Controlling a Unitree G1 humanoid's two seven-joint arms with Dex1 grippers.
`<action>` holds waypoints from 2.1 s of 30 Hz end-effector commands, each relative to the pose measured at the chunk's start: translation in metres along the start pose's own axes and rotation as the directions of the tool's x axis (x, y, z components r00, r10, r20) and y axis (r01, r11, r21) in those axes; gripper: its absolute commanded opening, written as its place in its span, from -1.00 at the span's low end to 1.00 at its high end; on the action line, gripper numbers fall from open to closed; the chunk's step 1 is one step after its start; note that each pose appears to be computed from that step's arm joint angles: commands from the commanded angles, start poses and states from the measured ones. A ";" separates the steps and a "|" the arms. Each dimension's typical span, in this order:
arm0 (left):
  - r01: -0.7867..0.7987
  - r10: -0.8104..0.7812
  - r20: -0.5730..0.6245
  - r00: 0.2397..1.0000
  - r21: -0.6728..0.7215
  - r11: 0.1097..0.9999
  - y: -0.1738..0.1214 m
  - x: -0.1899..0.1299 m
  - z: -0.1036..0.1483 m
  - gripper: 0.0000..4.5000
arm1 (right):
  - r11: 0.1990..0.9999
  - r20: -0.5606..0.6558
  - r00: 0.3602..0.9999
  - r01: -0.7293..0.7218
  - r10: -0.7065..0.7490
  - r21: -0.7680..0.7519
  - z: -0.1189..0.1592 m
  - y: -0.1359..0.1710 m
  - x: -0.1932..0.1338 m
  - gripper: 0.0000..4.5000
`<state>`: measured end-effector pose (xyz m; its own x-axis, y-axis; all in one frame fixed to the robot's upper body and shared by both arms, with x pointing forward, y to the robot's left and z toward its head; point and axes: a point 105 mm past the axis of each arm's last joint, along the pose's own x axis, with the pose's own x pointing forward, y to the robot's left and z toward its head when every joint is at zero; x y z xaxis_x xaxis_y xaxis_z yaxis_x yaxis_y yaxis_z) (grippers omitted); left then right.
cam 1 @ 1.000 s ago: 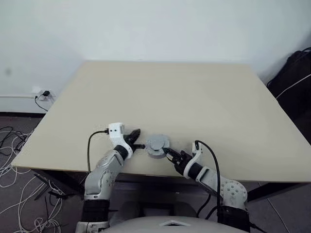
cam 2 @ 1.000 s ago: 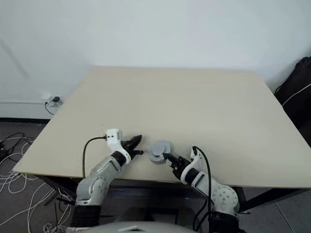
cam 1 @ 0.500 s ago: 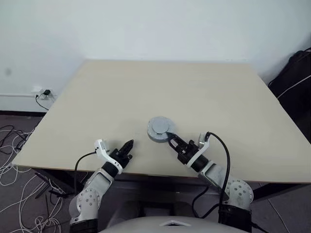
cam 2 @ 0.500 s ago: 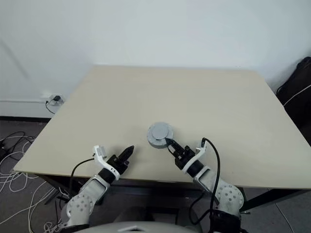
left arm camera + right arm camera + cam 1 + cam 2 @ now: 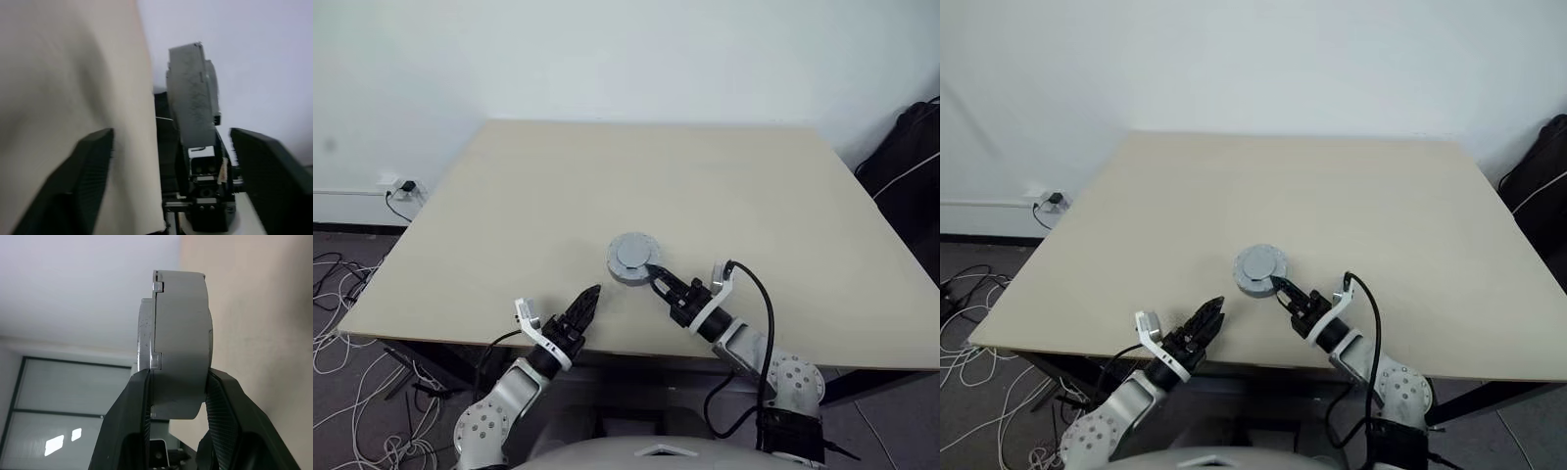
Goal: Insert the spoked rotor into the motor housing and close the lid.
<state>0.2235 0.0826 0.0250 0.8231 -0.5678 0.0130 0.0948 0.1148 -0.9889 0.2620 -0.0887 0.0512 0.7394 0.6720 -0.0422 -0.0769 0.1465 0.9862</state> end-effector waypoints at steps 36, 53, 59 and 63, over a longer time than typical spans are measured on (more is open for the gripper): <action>0.139 -0.139 0.013 0.990 -0.168 0.976 -0.020 0.022 -0.021 0.30 | 0.995 -0.301 0.949 -0.097 0.088 -0.015 -0.040 0.031 -0.014 -0.45; 0.122 -0.119 0.031 0.992 -0.152 0.981 -0.018 0.021 -0.018 -0.05 | 0.991 -0.195 0.980 -0.002 -0.025 -0.133 -0.024 0.014 -0.009 0.27; 0.084 -0.075 0.090 0.993 -0.100 0.991 -0.013 0.027 0.001 -0.05 | 0.979 -0.168 0.980 0.069 -0.102 -0.190 -0.020 0.004 -0.012 1.00; 0.090 -0.080 0.123 0.989 -0.077 0.993 -0.018 0.032 0.015 -0.05 | 0.959 -0.134 0.983 0.087 -0.127 -0.269 -0.017 0.005 -0.011 1.00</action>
<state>0.2428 0.0813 0.0197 0.8657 -0.5005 -0.0012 0.0434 0.0774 -0.9961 0.2370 -0.0834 0.0393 0.6197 0.7500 -0.2312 -0.1156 0.3786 0.9183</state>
